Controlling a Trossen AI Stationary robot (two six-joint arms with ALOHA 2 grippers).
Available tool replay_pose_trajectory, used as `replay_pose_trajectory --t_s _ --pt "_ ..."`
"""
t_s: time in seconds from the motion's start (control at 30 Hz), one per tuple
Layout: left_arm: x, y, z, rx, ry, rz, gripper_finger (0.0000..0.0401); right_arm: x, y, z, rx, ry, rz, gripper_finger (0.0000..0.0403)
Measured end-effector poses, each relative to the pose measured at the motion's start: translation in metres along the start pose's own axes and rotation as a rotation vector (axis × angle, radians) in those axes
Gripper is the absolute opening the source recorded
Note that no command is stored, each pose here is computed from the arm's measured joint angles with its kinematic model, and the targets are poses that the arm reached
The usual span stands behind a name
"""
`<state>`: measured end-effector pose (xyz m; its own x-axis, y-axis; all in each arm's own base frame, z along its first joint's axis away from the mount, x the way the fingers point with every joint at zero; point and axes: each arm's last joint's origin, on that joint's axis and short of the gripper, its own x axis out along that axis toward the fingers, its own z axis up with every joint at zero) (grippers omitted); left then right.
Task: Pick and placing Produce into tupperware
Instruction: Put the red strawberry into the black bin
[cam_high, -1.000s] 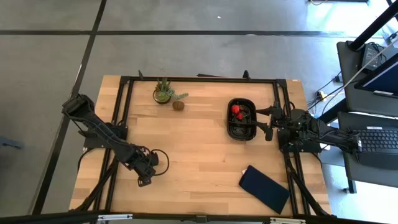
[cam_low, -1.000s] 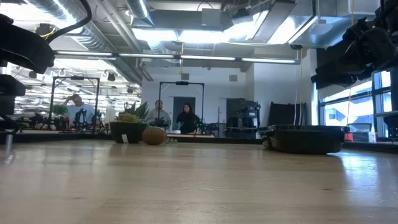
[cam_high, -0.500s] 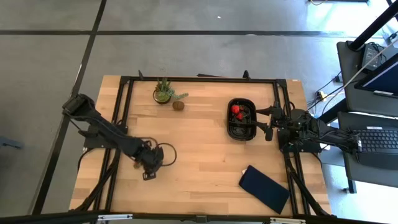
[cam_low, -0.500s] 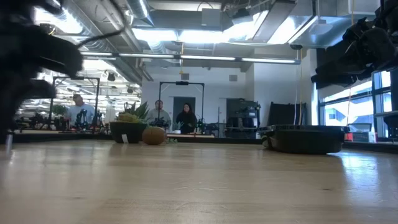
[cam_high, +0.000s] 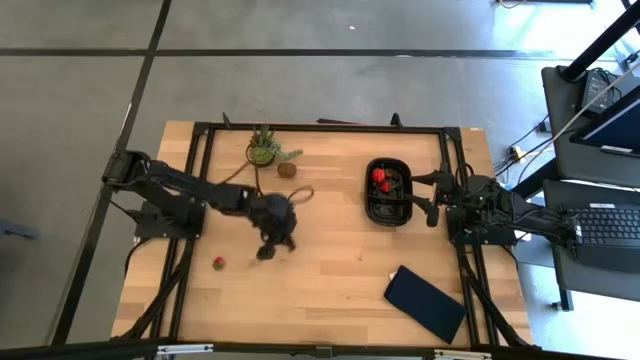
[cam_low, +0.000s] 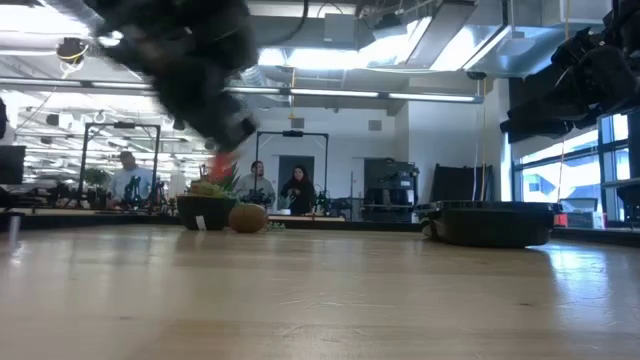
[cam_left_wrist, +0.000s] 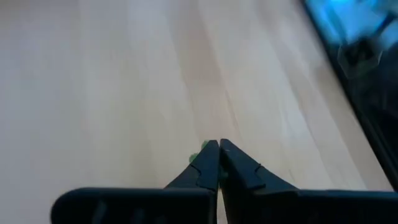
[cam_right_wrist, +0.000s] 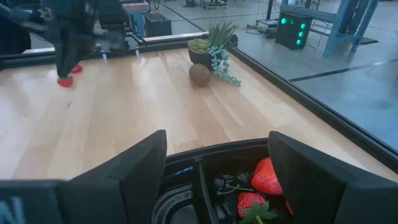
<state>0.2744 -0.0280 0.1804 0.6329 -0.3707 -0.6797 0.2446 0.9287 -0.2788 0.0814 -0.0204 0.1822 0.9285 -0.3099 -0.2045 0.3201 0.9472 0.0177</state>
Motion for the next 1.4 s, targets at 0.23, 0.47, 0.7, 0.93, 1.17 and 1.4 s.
replay_pose_trajectory --t_s 0.23,0.47,0.7,0.93,1.17,1.4 --pt "-0.027 0.040 0.041 0.269 -0.441 0.111 0.0002 0.000 0.000 0.000 -0.001 0.000 0.000 0.0282" --pt "-0.052 0.062 0.069 0.401 -0.750 0.264 0.0001 0.000 0.000 0.000 0.000 0.000 0.000 0.0282" --pt "-0.031 0.097 0.113 0.334 -0.670 0.333 0.0001 0.000 0.000 0.000 0.002 0.000 0.000 0.0282" --pt "-0.009 0.134 0.166 0.265 -0.547 0.336 0.0000 0.000 0.000 -0.002 0.004 0.019 -0.001 0.0282" --pt "0.011 0.161 0.199 0.203 -0.430 0.326 0.0000 0.000 0.000 -0.004 0.003 0.040 -0.002 0.0282" --pt "0.049 0.185 0.199 0.146 -0.322 0.332 0.0000 0.000 0.000 -0.004 0.004 0.039 -0.002 0.0282"
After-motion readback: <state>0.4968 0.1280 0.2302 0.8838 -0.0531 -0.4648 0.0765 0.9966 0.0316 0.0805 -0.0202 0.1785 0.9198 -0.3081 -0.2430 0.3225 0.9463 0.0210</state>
